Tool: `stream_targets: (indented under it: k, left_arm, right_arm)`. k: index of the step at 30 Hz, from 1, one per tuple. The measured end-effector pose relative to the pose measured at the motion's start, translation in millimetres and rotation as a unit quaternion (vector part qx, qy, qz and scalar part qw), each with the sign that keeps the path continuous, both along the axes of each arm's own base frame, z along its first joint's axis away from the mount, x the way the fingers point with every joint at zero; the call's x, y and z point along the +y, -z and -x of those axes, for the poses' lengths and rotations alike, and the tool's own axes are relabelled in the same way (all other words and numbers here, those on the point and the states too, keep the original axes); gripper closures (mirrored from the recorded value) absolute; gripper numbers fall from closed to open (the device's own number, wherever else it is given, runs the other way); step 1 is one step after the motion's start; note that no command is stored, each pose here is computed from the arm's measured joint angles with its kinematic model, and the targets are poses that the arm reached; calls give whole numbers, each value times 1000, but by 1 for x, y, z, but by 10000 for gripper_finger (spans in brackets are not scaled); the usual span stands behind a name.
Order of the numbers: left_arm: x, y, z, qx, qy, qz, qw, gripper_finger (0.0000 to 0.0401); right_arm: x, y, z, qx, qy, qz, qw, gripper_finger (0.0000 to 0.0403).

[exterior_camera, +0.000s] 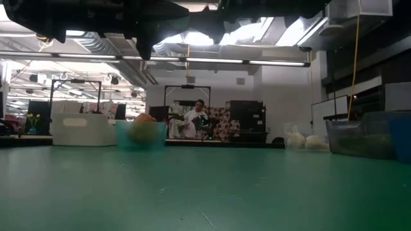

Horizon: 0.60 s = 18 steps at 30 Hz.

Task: Sort produce into baskets
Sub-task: Put the white garlic into the transparent bin

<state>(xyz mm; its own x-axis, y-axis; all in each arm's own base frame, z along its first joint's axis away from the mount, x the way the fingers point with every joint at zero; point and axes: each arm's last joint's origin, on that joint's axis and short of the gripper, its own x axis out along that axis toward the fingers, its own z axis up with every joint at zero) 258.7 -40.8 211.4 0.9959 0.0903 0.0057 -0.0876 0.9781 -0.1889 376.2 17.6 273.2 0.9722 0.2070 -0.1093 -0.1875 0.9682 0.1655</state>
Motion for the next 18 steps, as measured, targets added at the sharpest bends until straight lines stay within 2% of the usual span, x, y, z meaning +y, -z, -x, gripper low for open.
stream_targets:
  k: [18]
  left_arm:
    - [0,1,0,4,0,1,1000,264]
  right_arm:
    - [-2,0,-1,-4,26,2,1000,56]
